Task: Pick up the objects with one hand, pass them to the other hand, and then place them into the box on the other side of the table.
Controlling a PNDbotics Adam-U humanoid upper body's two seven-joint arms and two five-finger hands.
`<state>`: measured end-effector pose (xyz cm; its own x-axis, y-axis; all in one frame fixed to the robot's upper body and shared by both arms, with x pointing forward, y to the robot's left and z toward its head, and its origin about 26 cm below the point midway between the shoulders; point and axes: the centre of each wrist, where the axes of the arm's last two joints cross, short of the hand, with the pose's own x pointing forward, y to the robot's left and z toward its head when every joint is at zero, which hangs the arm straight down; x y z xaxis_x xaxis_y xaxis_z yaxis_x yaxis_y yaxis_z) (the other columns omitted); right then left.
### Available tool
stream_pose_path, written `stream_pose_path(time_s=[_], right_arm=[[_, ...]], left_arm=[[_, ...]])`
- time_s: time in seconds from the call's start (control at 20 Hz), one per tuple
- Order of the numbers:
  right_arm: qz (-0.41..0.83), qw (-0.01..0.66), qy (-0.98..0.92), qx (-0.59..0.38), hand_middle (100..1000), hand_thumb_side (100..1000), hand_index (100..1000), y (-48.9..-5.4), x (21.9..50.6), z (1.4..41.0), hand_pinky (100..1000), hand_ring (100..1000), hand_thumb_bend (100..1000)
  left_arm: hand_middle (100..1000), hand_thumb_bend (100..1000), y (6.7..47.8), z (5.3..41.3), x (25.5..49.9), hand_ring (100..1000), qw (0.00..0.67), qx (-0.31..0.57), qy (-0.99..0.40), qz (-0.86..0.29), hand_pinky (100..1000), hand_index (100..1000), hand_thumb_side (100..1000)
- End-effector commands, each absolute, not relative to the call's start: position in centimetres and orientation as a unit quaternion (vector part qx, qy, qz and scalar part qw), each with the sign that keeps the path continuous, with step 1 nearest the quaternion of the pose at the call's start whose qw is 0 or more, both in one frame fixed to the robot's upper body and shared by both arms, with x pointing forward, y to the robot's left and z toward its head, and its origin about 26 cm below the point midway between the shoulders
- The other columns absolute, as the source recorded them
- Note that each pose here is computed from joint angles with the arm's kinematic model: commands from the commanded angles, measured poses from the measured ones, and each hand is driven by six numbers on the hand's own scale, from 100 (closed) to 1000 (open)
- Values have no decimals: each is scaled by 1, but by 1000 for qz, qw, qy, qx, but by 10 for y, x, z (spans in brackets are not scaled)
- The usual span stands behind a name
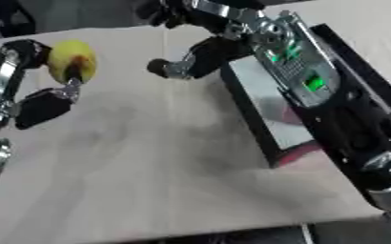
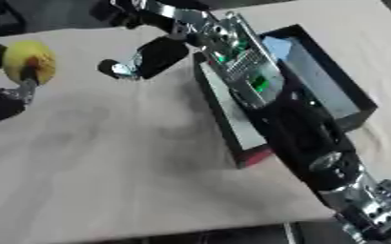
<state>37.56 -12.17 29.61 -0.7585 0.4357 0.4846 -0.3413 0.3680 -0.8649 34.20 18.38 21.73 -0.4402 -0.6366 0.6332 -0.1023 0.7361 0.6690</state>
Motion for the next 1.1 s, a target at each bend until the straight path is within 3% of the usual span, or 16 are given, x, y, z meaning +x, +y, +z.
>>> stream_pose_path(time_s=[0.05,0.95,1.1], right_arm=[[566,332,-754,-37,865,207,877,-111,375,303,921,898,357],[578,334,-744,-22,865,220,877,-84,380,301,920,898,338],[577,336,-744,-12,862,204,874,-75,379,302,920,894,303]], left_arm=[[623,100,182,229,336,715,443,235,-820,-276,852,586,182],[624,100,171,229,333,718,392,222,-841,-299,851,587,176],[626,100,166,231,330,721,373,219,-847,-309,849,587,155]])
